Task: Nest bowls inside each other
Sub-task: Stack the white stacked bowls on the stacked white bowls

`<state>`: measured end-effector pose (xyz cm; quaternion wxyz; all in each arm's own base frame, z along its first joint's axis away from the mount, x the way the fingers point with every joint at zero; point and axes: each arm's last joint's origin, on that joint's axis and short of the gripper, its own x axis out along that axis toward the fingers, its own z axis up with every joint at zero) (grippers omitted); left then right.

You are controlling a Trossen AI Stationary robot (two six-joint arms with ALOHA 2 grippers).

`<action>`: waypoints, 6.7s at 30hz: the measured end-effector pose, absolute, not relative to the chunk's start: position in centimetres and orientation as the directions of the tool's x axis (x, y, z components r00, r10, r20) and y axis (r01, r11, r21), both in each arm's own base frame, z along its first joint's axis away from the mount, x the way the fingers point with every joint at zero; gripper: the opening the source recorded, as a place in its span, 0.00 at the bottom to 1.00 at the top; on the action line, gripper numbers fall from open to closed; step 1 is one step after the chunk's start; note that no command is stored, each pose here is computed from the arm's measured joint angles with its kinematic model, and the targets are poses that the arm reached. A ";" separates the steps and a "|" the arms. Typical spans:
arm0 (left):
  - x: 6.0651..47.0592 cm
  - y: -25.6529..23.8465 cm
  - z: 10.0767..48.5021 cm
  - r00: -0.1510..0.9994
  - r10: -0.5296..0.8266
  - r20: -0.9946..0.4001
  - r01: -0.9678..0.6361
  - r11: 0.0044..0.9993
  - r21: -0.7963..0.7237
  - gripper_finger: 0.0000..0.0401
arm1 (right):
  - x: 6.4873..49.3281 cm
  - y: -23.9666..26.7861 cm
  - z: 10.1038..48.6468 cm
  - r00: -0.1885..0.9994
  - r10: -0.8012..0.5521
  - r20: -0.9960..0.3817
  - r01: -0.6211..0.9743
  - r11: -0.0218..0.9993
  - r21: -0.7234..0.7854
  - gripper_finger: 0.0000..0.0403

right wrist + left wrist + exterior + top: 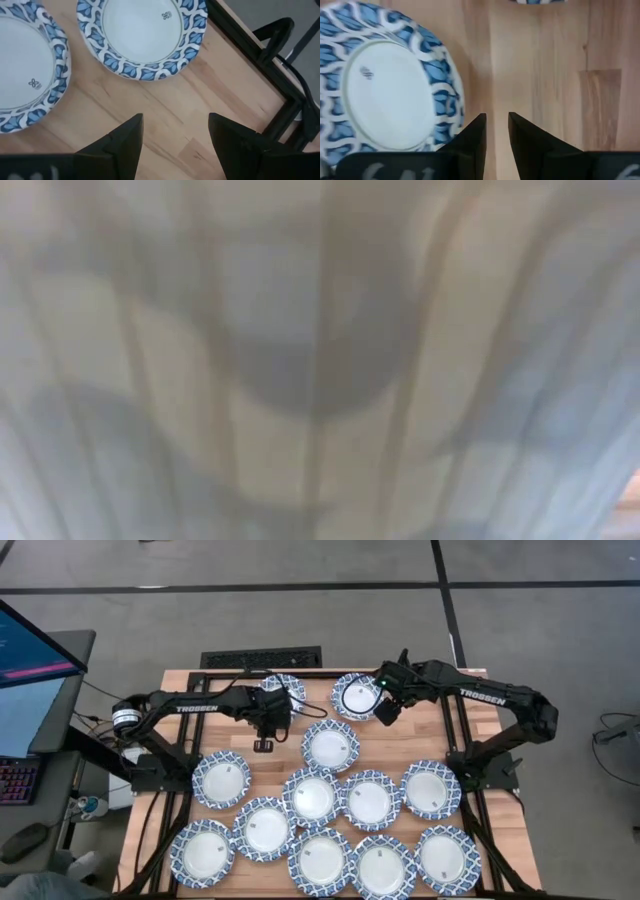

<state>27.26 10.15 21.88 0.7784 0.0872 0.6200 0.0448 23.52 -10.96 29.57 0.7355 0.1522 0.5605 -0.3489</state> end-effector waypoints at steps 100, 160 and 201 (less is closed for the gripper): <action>33.0 13.7 15.8 0.079 0.339 -0.937 -0.189 0.928 0.320 0.43 | 20.4 -12.0 32.2 0.194 -0.409 -0.892 0.590 0.775 -0.228 0.62; 39.4 -4.6 28.0 0.432 0.312 -0.847 0.025 0.934 0.357 0.00 | 18.7 -12.6 32.8 0.212 -0.358 -0.909 0.655 0.743 -0.139 0.62; 42.1 -5.0 20.7 0.244 0.420 -0.874 0.127 0.880 0.458 0.47 | 21.7 -7.4 26.6 0.251 -0.270 -0.930 0.360 0.917 -0.170 0.62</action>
